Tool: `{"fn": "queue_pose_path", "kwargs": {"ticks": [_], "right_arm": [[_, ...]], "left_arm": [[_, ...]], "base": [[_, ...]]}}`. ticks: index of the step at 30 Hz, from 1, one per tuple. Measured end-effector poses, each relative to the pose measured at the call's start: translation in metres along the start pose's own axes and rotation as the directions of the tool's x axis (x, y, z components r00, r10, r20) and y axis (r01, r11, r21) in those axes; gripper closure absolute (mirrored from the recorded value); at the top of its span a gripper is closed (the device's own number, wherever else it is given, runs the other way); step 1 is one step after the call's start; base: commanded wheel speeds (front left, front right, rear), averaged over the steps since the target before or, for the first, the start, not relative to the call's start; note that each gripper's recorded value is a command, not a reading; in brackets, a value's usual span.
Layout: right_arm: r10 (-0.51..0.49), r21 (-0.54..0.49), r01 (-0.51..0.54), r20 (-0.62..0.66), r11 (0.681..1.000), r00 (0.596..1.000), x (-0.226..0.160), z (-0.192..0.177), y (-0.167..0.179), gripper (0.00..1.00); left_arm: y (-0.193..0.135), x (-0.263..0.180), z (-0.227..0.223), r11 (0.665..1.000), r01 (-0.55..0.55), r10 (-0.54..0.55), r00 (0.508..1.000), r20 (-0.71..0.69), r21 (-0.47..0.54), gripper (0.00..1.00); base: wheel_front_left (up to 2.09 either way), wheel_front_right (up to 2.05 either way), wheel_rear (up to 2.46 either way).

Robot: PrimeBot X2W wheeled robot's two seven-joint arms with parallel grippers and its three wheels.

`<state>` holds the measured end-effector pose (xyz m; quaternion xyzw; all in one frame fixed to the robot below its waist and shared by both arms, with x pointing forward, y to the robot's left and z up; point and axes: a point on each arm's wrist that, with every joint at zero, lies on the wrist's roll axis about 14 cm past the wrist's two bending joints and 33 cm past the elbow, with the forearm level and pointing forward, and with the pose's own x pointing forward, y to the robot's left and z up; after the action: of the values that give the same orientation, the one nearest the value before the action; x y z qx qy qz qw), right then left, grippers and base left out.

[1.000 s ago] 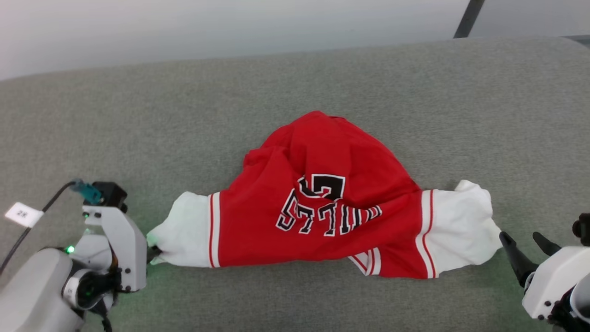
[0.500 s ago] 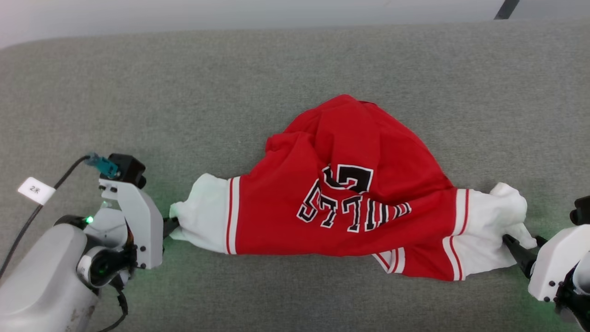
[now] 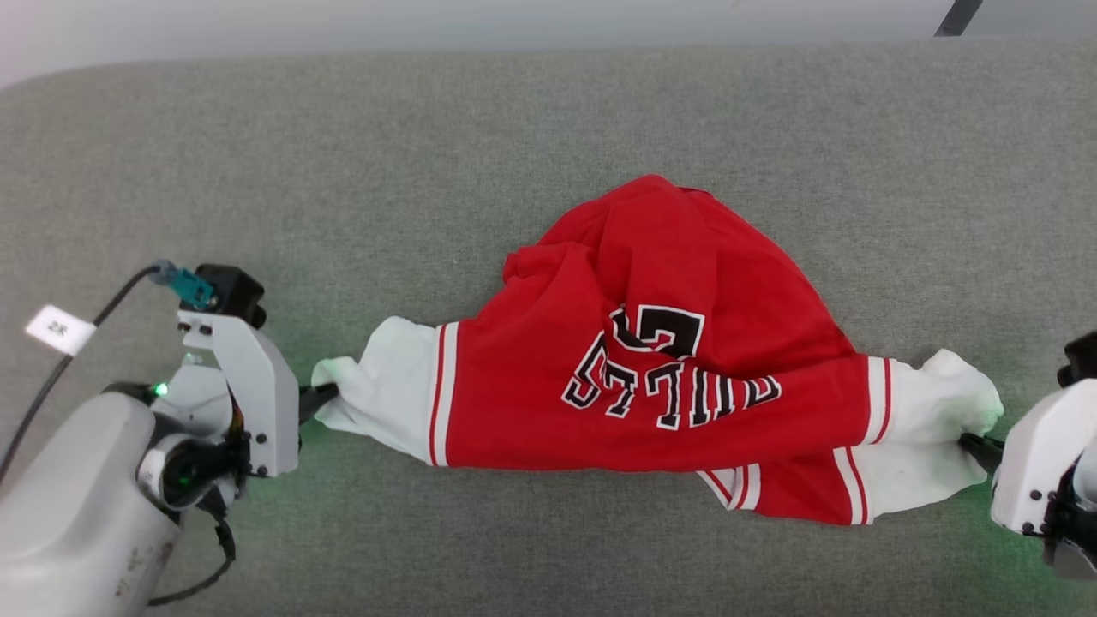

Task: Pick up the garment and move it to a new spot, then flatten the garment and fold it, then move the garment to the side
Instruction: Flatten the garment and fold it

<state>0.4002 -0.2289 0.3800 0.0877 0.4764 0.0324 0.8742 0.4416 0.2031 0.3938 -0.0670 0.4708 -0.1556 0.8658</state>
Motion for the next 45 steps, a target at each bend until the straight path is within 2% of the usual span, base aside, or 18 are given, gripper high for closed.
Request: {"fn": "queue_pose_path", "kwargs": {"ticks": [4,10,18,24,26,32,35,40,45], "right_arm": [[0.064,0.009,-0.064,0.021,0.998,0.998,-0.01,0.017,0.017,1.0],[0.158,-0.034,-0.154,0.164,0.987,0.974,-0.043,0.078,0.045,1.0],[0.278,-0.141,-0.242,0.386,0.96,0.879,-0.11,0.165,0.092,1.0],[0.32,-0.198,-0.251,0.572,0.948,0.755,-0.171,0.23,0.117,1.0],[0.321,-0.199,-0.253,0.638,0.947,0.699,-0.191,0.251,0.122,1.0],[0.318,-0.216,-0.25,0.796,0.944,0.514,-0.253,0.305,0.14,1.0],[0.301,-0.219,-0.226,0.84,0.949,0.45,-0.271,0.323,0.144,1.0],[0.264,-0.198,-0.204,0.887,0.959,0.38,-0.288,0.344,0.144,1.0],[0.248,-0.189,-0.2,0.909,0.961,0.335,-0.293,0.357,0.147,1.0]], "left_arm": [[-0.004,-0.009,0.013,1.0,0.001,-0.001,1.0,0.01,0.025,1.0],[-0.019,-0.036,0.055,0.996,0.012,-0.019,0.996,0.086,0.085,1.0],[-0.047,-0.1,0.127,0.982,-0.021,-0.031,0.964,0.265,0.188,1.0],[-0.066,-0.161,0.181,0.971,-0.078,-0.029,0.902,0.431,0.227,1.0],[-0.069,-0.181,0.196,0.967,-0.105,-0.021,0.874,0.485,0.231,1.0],[-0.077,-0.248,0.243,0.956,-0.198,0.001,0.739,0.674,0.216,1.0],[-0.076,-0.275,0.259,0.951,-0.24,0.018,0.674,0.739,0.195,1.0],[-0.071,-0.309,0.278,0.941,-0.301,0.045,0.565,0.824,0.154,1.0],[-0.073,-0.322,0.29,0.938,-0.315,0.036,0.5,0.865,0.143,1.0]], "base": [[0.0,0.0,0.0],[0.0,0.0,0.0],[0.0,0.0,0.0],[0.0,0.0,0.0],[0.0,0.0,0.0],[0.0,0.0,0.0],[0.0,0.0,0.0],[0.0,0.0,0.0],[0.0,0.0,0.0]]}}
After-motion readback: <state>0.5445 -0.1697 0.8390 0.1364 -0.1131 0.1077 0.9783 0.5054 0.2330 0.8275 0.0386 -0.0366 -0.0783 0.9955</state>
